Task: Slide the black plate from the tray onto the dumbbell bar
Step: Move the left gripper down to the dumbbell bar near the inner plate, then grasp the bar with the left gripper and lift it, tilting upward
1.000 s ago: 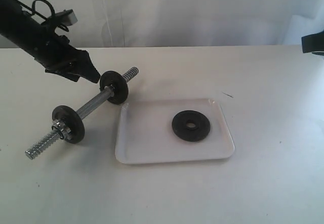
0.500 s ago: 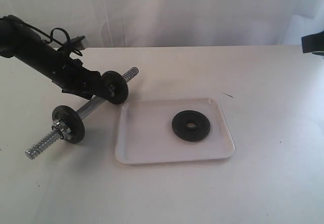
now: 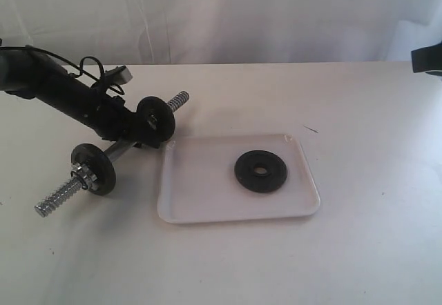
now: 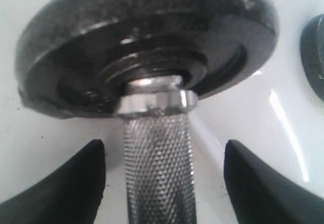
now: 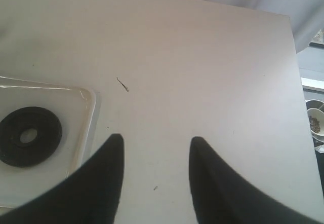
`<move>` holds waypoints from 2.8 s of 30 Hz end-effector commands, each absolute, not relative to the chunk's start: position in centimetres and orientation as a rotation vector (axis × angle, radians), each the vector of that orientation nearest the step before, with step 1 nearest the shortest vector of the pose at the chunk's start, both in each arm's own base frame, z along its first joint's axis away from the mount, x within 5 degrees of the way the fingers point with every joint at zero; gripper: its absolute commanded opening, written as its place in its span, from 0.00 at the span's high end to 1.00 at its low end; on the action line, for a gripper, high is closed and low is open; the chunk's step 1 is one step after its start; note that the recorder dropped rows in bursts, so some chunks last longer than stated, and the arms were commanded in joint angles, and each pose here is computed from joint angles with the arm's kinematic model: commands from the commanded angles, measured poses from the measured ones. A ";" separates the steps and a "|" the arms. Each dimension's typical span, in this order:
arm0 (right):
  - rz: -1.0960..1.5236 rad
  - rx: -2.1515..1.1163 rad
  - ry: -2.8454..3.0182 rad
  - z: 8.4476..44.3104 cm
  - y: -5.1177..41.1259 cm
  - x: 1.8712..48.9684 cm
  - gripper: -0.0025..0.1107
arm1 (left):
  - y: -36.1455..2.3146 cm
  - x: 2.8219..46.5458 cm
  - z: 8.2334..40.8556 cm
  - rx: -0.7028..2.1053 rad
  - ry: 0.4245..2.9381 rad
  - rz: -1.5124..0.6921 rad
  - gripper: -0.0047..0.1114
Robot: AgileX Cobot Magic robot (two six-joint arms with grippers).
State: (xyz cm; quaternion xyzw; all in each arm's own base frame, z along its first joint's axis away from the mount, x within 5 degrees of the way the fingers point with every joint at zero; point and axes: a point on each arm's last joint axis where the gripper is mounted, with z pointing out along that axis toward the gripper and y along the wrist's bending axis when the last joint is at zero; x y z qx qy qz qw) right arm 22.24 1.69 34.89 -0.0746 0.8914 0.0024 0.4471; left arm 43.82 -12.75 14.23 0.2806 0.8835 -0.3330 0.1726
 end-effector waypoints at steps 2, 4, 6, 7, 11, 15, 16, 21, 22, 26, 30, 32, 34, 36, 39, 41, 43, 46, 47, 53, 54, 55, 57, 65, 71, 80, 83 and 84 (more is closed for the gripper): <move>0.009 -0.191 2.199 35.0 1.8 22.3 0.62 | -13.9 43.3 13.7 0.916 2.500 -0.932 0.36; 0.009 -0.191 2.199 35.0 1.8 22.3 0.62 | -13.7 43.2 13.5 0.945 2.520 -0.897 0.36; 0.009 -0.191 2.199 35.0 1.8 22.3 0.62 | -13.6 43.1 13.3 0.922 2.555 -0.886 0.36; 0.009 -0.191 2.199 35.0 1.8 22.3 0.62 | -13.6 43.1 13.3 0.899 2.573 -0.887 0.36; 0.009 -0.191 2.196 35.0 1.8 22.3 0.62 | -14.0 43.3 13.8 0.848 2.602 -0.893 0.39; 0.009 -0.191 2.196 35.0 1.8 22.3 0.62 | -15.0 43.4 14.6 0.903 2.651 -0.791 0.41; 0.009 -0.191 2.196 35.0 1.8 22.3 0.62 | -15.2 43.4 14.7 0.891 2.677 -0.757 0.41; 0.009 -0.191 2.196 35.0 1.8 22.3 0.62 | -15.8 43.6 15.4 0.936 2.751 -0.538 0.41; 0.009 -0.191 2.196 35.0 1.8 22.3 0.62 | -16.0 43.6 15.5 0.938 2.752 -0.529 0.41; 0.009 -0.191 2.196 35.0 1.8 22.3 0.62 | -16.0 43.7 15.8 0.901 2.766 -0.534 0.41; 0.009 -0.191 2.196 35.0 1.8 22.3 0.62 | -16.0 43.8 15.8 0.898 2.762 -0.531 0.41; 0.009 -0.191 2.196 35.0 1.8 22.3 0.62 | -16.0 43.8 15.8 0.889 2.755 -0.535 0.43; 0.009 -0.191 2.196 35.0 1.8 22.3 0.62 | -16.0 43.9 15.8 0.885 2.750 -0.532 0.46; 0.009 -0.191 2.198 35.0 1.8 22.3 0.62 | -16.1 44.0 15.9 0.877 2.739 -0.525 0.48; 0.009 -0.191 2.200 35.0 1.8 22.3 0.62 | -16.1 44.3 15.8 0.860 2.717 -0.511 0.48; 0.009 -0.191 2.200 35.0 1.8 22.3 0.62 | -16.1 44.5 15.8 0.850 2.703 -0.502 0.48; 0.009 -0.191 2.200 35.0 1.8 22.3 0.62 | -16.1 44.6 15.9 0.841 2.690 -0.494 0.48; 0.009 -0.191 2.200 35.0 1.8 22.3 0.62 | -16.1 44.6 15.9 0.840 2.689 -0.493 0.48; 0.009 -0.191 2.200 35.0 1.8 22.3 0.62 | -16.1 44.6 15.9 0.840 2.689 -0.493 0.48; 0.009 -0.191 2.198 35.0 1.8 22.3 0.62 | -16.1 44.6 15.9 0.840 2.691 -0.497 0.80; 0.009 -0.191 2.198 35.0 1.8 22.3 0.62 | -16.1 44.6 15.9 0.838 2.688 -0.495 0.88; 0.009 -0.191 2.198 35.0 1.8 22.3 0.62 | -16.1 44.7 15.9 0.837 2.687 -0.494 0.94; 0.009 -0.191 2.198 35.0 1.8 22.3 0.62 | -16.1 44.7 15.9 0.860 2.677 -0.490 0.96; 0.009 -0.191 2.198 35.0 1.8 22.3 0.62 | -16.0 44.6 15.9 1.108 2.570 -0.433 0.96; 0.009 -0.191 2.198 35.0 1.8 22.3 0.62 | -15.8 44.4 15.8 1.302 2.493 -0.386 0.96; 0.007 -0.192 2.198 35.0 1.8 22.3 0.62 | -15.8 44.2 16.8 1.383 2.431 -0.368 0.96; 0.007 -0.192 2.196 35.0 1.8 22.3 0.62 | -15.7 44.1 17.5 1.382 2.420 -0.364 0.96; 0.007 -0.192 2.196 35.0 1.8 22.3 0.62 | -15.7 44.0 17.7 1.388 2.414 -0.364 0.96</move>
